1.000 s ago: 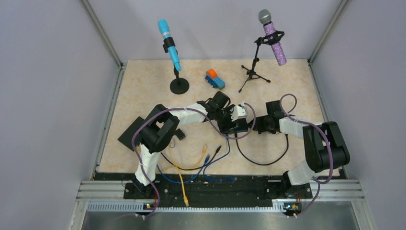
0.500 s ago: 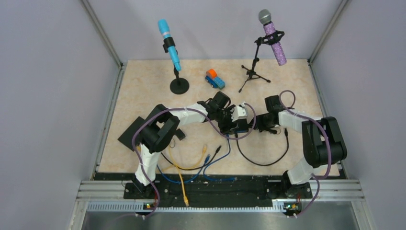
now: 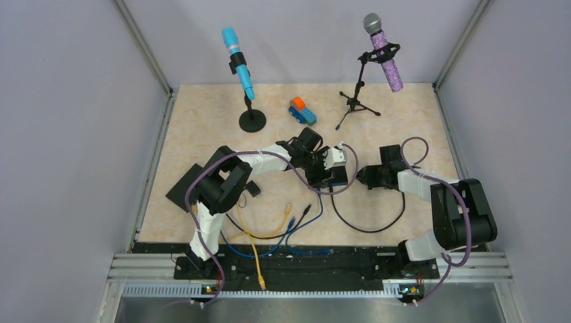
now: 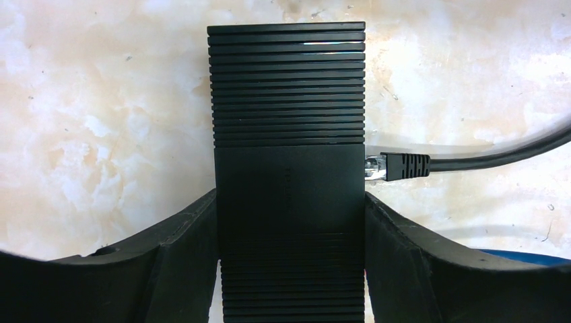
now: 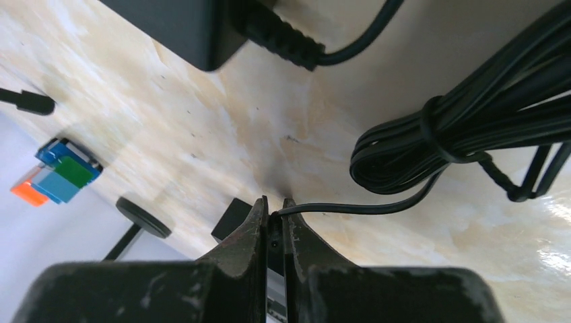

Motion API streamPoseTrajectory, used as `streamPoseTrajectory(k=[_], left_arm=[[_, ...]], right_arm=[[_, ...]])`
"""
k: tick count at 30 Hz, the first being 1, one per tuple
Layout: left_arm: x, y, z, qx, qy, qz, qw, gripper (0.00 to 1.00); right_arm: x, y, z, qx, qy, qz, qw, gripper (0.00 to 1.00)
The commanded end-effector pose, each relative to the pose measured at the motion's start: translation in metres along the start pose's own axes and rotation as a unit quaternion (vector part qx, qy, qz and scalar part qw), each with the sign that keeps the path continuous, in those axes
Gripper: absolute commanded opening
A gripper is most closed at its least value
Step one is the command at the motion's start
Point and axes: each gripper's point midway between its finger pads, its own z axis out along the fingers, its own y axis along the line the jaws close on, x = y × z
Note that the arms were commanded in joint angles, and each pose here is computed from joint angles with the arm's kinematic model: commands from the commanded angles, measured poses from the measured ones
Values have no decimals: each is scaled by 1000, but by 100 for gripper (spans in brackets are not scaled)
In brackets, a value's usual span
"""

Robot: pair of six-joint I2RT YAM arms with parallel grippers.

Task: Pull the plug from the switch port
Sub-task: Pull the power from the switch port.

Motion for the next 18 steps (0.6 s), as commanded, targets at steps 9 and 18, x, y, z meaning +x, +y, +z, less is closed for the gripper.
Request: streamPoseTrajectory(k=[9,18], left_arm=[[41,-6,-6,8,63,-63,996,66],[14,-6,-16,0,26,-77,997,99]], right_arm=[[-26,23,-14,-16,-63,-40,997,0],[-79,28,-33,-51,-156,-147,975,0]])
